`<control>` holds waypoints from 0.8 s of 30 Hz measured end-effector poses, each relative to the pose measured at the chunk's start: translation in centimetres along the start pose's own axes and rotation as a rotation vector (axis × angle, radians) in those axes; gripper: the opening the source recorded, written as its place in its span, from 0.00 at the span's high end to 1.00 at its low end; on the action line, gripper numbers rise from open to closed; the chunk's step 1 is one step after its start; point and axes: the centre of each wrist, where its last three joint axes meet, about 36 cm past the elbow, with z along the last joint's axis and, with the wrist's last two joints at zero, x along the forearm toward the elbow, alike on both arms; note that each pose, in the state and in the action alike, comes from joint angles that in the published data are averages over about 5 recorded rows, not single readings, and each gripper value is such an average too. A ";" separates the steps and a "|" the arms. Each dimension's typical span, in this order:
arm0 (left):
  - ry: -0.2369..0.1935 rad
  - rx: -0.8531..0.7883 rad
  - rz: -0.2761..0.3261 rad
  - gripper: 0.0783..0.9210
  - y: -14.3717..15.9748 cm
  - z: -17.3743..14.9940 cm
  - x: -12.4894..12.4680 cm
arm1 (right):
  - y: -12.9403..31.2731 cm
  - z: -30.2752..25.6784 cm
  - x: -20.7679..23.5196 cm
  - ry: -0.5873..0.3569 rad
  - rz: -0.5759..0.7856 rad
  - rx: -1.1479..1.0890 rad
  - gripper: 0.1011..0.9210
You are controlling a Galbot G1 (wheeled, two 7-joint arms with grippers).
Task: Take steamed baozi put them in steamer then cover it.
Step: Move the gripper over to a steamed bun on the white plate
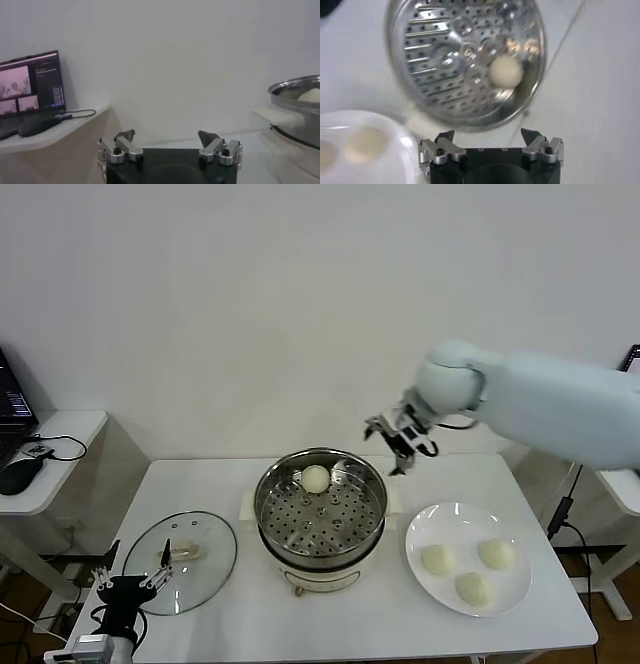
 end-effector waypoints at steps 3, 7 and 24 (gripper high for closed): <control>0.002 0.000 -0.003 0.12 0.0 0.1 0.0 | 2.1 1.5 -0.3 0.014 -0.020 -0.055 0.12; 0.007 0.002 -0.009 0.12 0.0 0.3 0.0 | 4.5 3.2 -1.1 0.030 -0.042 -0.109 0.12; 0.024 -0.017 -0.027 0.12 0.8 1.2 -0.5 | 10.6 5.8 -8.0 0.061 -0.122 -0.174 0.12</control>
